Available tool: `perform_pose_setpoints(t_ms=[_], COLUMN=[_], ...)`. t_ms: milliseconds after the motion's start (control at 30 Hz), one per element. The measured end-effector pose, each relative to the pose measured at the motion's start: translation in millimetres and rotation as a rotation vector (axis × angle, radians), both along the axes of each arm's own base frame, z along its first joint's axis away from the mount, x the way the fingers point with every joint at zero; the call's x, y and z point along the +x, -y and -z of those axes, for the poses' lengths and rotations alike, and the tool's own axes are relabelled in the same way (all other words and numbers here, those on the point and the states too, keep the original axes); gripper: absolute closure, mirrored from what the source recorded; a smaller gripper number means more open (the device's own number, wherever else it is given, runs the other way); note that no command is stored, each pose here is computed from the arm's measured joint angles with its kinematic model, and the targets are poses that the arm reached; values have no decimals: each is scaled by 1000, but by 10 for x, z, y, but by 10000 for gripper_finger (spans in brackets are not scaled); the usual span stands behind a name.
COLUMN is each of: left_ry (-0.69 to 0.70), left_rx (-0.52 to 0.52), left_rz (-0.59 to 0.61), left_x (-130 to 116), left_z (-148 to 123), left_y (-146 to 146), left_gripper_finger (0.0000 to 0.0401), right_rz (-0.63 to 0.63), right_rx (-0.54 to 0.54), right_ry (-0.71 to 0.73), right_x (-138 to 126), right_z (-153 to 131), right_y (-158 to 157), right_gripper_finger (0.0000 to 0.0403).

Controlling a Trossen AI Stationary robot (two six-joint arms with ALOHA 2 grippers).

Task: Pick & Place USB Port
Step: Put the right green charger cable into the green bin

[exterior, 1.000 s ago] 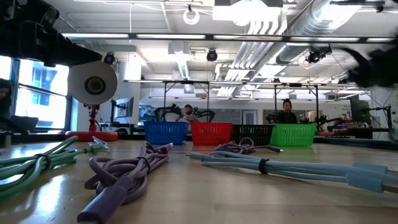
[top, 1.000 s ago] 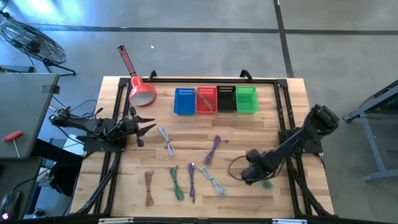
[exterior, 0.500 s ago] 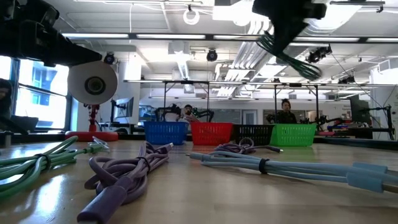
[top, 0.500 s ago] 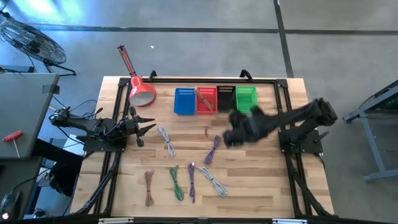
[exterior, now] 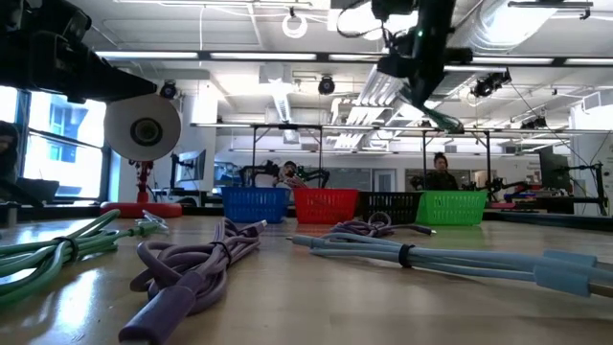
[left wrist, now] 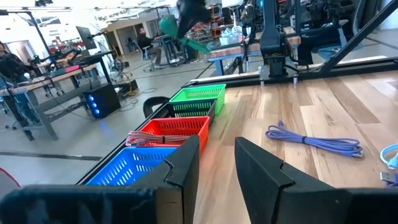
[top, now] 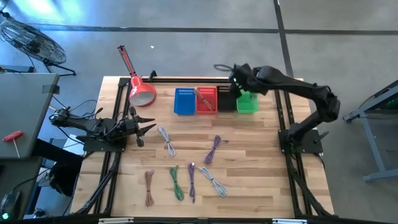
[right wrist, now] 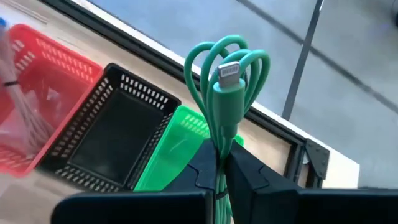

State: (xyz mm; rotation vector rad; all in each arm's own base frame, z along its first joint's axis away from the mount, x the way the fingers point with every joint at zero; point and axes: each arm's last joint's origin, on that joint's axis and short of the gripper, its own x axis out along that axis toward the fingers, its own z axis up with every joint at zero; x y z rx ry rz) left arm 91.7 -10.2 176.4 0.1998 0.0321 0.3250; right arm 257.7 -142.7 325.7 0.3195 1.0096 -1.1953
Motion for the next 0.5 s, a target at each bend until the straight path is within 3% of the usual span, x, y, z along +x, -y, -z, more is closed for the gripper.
perform_pose_setpoints(t_ms=[233, 500], left_ry=[-3, -6], left_rx=[2, 5], left_rz=[0, 0], left_x=[0, 0], left_z=[2, 4], left_y=[0, 0], left_gripper_finger=[302, 302], right_rz=[55, 90], right_rx=[138, 225], right_ry=[-21, -108], right_x=[69, 156], right_z=[324, 670], right_y=[390, 575], right_gripper_finger=[397, 397])
